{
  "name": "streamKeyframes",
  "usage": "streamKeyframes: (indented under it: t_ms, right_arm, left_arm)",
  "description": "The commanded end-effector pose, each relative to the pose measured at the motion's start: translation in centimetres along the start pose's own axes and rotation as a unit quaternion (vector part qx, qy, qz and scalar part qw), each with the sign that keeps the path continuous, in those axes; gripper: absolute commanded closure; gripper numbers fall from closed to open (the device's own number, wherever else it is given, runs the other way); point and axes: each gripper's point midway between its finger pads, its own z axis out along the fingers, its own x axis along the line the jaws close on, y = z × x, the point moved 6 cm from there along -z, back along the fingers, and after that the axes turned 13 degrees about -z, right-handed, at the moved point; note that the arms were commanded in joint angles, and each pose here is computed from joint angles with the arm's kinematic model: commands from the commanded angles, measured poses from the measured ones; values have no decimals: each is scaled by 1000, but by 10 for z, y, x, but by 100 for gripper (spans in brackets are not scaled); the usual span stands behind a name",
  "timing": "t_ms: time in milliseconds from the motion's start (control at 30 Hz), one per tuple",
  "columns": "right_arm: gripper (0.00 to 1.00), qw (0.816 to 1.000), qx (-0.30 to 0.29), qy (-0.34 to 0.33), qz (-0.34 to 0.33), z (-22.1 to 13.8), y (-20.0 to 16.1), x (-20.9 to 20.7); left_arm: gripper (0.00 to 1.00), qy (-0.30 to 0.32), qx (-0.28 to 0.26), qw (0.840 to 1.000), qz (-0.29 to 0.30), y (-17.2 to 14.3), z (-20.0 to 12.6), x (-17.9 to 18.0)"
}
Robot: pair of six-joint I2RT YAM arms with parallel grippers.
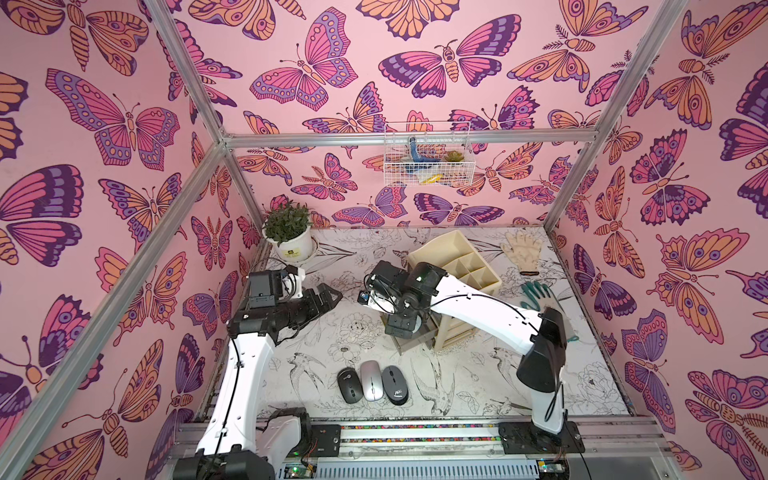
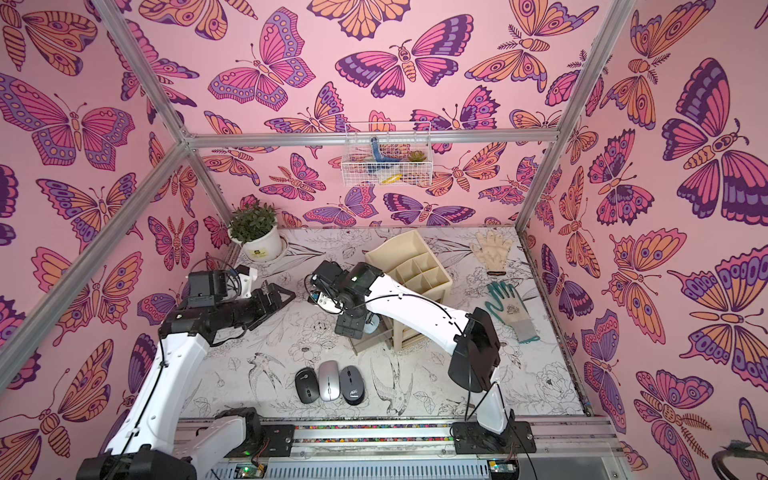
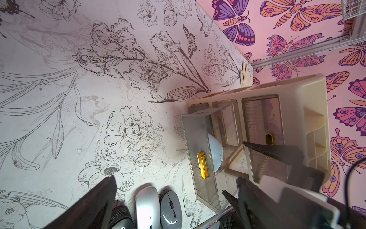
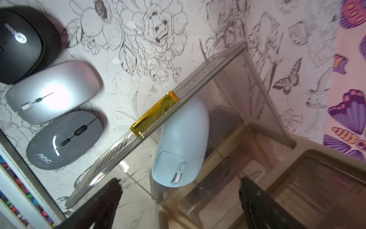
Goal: Take the mice out of the drawer
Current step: Pick up the mouse from the drawer.
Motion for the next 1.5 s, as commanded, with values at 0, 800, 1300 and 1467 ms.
streamKeyframes:
  t_ms: [0, 800, 1300, 1467]
  right_arm:
    - [5, 999, 7, 46, 4, 2, -6, 1]
    - [0, 992, 99, 74, 35, 66, -25, -38]
    - [45, 994, 70, 58, 67, 39, -22, -53]
    - [45, 996, 19, 9, 84, -3, -13, -67]
  left_arm:
    - [0, -9, 1, 1000, 9, -3, -2, 0]
    - [0, -12, 7, 1000, 6, -2, 1, 0]
    - [0, -15, 8, 1000, 5, -3, 1, 0]
    - [0, -16, 9, 1000, 6, -4, 1, 0]
